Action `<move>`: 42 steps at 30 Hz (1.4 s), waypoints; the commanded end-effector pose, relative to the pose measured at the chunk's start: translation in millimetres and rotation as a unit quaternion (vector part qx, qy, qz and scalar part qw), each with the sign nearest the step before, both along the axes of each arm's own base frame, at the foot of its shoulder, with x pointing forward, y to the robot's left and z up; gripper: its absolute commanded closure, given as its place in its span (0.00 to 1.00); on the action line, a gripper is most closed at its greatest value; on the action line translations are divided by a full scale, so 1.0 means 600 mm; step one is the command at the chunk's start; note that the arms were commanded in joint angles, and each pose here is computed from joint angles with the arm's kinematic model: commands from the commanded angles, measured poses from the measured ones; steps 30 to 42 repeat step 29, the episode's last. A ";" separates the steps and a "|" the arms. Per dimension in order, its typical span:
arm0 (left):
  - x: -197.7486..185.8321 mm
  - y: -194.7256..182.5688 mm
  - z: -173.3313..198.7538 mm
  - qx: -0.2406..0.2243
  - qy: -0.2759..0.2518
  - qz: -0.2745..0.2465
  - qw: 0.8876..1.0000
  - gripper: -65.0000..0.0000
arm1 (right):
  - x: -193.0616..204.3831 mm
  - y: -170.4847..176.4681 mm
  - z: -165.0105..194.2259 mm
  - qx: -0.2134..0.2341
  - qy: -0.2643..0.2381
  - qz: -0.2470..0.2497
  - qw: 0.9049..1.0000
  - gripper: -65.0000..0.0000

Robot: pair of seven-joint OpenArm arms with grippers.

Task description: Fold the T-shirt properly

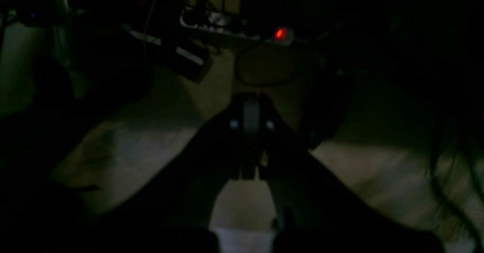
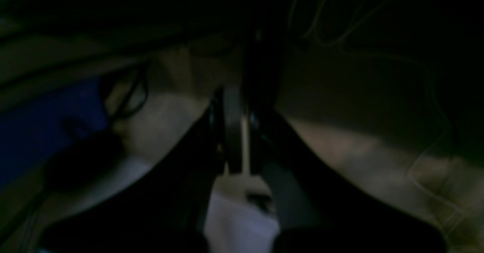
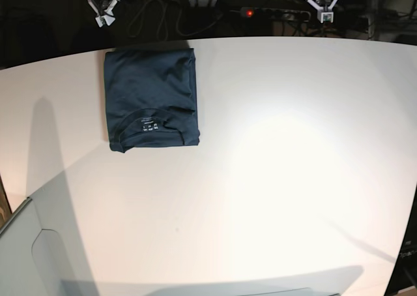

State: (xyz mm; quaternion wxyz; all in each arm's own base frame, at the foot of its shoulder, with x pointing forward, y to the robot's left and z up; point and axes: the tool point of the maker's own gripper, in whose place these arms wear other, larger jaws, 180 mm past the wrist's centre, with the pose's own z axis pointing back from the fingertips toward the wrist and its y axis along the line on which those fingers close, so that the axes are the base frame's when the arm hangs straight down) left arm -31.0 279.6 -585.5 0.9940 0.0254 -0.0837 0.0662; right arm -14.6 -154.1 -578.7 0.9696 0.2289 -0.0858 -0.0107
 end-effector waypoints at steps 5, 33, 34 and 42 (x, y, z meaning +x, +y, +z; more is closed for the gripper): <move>0.003 0.014 -0.037 0.011 0.019 -0.022 1.000 1.00 | -0.006 0.045 -0.013 0.048 -0.021 -0.002 0.999 0.97; -0.024 -0.132 -0.097 -0.054 0.076 -0.061 0.994 1.00 | -0.036 -0.076 -0.102 -0.373 -0.027 0.000 0.928 0.97; -0.024 -0.132 -0.097 -0.054 0.076 -0.061 0.994 1.00 | -0.036 -0.076 -0.102 -0.373 -0.027 0.000 0.928 0.97; -0.024 -0.132 -0.097 -0.054 0.076 -0.061 0.994 1.00 | -0.036 -0.076 -0.102 -0.373 -0.027 0.000 0.928 0.97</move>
